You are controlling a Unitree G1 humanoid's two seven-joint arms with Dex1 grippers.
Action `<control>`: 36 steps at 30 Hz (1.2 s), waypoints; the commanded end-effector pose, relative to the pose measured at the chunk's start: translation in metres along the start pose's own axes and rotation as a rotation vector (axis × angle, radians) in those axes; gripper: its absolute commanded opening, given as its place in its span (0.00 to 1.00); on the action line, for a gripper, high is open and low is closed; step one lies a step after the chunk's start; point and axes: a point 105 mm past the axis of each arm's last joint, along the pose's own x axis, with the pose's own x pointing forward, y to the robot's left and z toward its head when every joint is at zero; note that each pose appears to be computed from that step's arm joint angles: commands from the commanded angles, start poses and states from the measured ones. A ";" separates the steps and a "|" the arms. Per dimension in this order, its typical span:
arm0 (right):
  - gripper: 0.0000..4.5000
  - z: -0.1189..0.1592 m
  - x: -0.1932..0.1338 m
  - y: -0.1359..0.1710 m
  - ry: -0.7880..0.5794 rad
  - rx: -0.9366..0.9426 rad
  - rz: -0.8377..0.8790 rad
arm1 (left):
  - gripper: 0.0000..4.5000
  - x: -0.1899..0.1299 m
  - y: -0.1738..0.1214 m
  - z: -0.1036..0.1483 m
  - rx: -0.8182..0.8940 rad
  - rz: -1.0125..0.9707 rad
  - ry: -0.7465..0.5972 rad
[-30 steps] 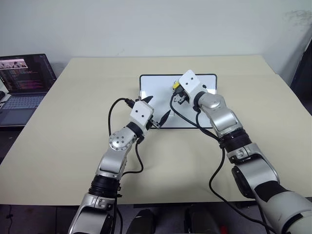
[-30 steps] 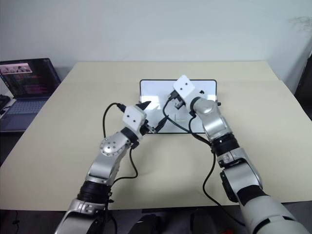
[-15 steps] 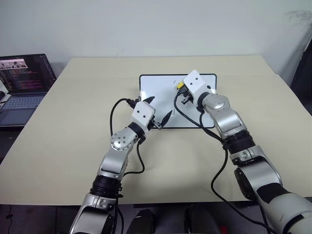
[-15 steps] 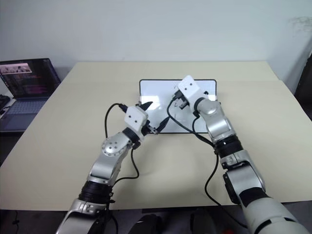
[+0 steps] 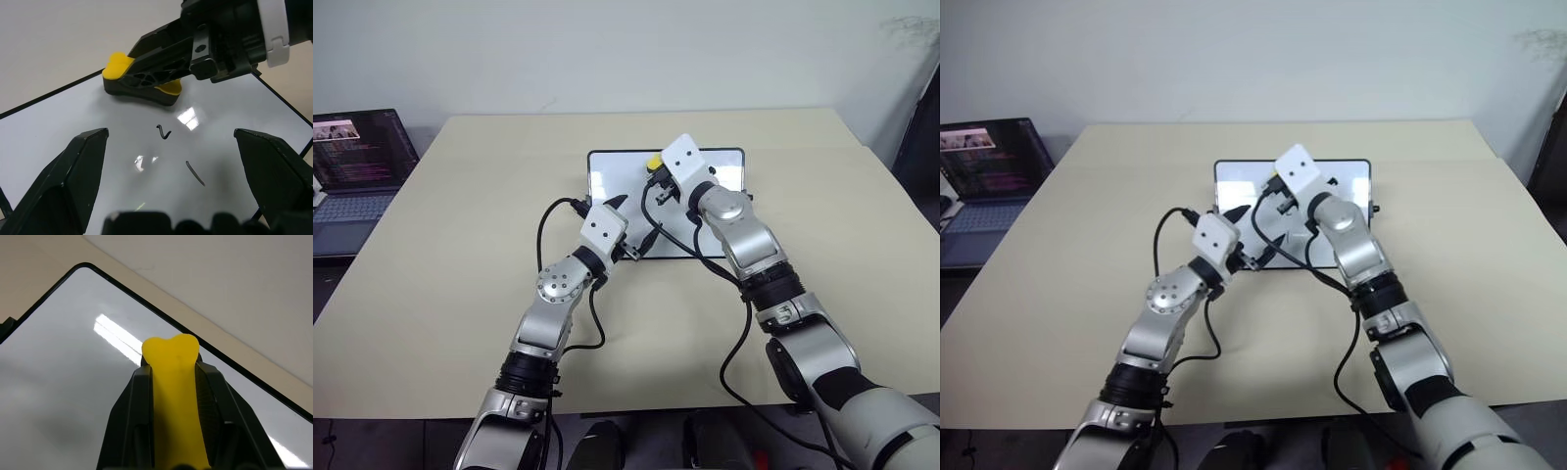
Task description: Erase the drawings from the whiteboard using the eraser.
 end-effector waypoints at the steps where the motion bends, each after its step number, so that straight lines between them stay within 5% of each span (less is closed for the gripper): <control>1: 0.19 0.023 0.005 0.000 -0.073 -0.025 -0.006 | 1.00 0.001 0.001 0.019 0.032 0.004 -0.060; 12: 0.19 -0.007 0.014 0.005 0.025 -0.067 0.010 | 1.00 -0.001 0.001 0.021 0.026 0.014 -0.057; 36: 0.19 -0.043 -0.014 -0.045 0.132 -0.079 -0.124 | 1.00 0.010 -0.008 0.026 -0.001 -0.010 -0.083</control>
